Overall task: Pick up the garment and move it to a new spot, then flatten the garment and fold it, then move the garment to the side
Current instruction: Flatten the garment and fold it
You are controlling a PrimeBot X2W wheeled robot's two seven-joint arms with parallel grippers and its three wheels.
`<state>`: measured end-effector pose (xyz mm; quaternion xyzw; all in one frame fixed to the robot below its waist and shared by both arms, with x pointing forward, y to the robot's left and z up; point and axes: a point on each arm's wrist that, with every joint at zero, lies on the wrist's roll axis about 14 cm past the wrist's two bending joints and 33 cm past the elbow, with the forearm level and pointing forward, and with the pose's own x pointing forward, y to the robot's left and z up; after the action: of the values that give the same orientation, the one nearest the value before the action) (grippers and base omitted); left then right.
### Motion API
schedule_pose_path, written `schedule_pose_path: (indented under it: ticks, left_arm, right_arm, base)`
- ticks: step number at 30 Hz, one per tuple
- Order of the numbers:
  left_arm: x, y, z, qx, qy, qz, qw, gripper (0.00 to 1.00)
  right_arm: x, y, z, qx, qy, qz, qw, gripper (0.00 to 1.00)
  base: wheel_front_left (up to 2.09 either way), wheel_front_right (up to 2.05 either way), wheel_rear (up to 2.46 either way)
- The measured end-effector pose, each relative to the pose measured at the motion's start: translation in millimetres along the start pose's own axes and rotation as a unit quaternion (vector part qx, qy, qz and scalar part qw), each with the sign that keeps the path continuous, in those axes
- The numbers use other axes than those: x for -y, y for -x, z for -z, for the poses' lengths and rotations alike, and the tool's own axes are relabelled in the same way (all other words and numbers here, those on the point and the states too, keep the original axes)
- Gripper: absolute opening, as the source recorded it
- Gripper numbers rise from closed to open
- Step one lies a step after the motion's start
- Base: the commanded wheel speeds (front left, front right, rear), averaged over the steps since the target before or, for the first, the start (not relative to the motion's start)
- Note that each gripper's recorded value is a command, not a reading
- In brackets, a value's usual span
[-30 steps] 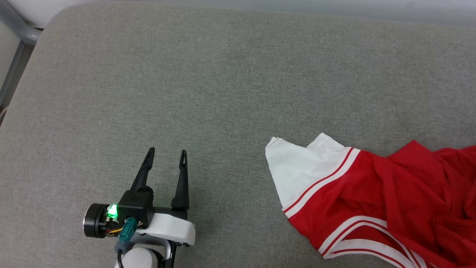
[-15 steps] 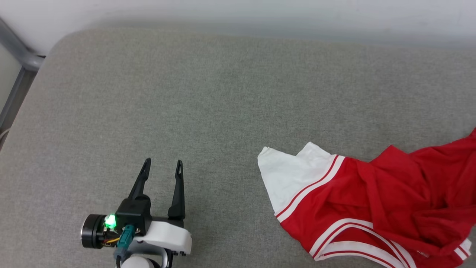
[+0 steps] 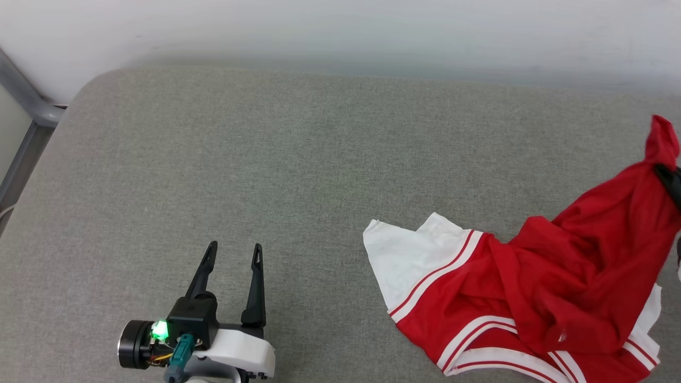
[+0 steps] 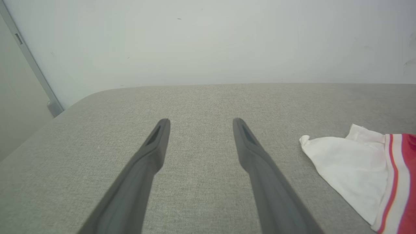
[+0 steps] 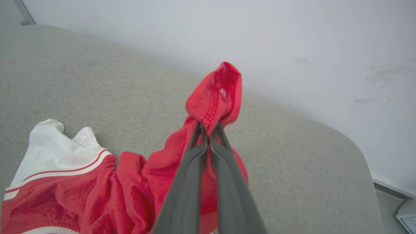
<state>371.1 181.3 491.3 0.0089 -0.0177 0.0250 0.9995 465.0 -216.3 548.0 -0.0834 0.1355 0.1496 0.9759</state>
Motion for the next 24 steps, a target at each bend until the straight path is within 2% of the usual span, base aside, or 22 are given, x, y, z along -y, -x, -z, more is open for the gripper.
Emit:
schedule_pose_path:
  ticks: [7,11,16,20,24]
  left_arm:
    - [-1,-5,5,-0.008,0.005,-0.002,1.000,1.00]
    - [-3,-12,10,-0.013,0.003,-0.005,1.000,1.00]
    - [-5,-21,16,-0.021,0.003,-0.008,1.000,1.00]
    - [-9,-27,22,-0.028,0.005,-0.015,0.999,1.00]
    - [-13,-29,27,-0.035,0.005,-0.023,0.999,1.00]
  right_arm:
    - [-28,-38,-36,0.032,0.032,-0.038,0.998,0.00]
    - [-41,-77,-59,0.049,0.052,-0.053,0.996,0.00]
    - [-56,-130,-78,0.058,0.040,-0.062,0.996,0.00]
    - [-72,-167,-54,0.012,0.043,-0.073,0.996,0.00]
    - [-92,-187,4,-0.086,0.060,-0.094,0.990,0.00]
  base:
    - [0.00,0.00,0.00]
    - [0.00,0.00,0.00]
    - [0.00,0.00,0.00]
    - [0.00,0.00,0.00]
    - [0.00,0.00,0.00]
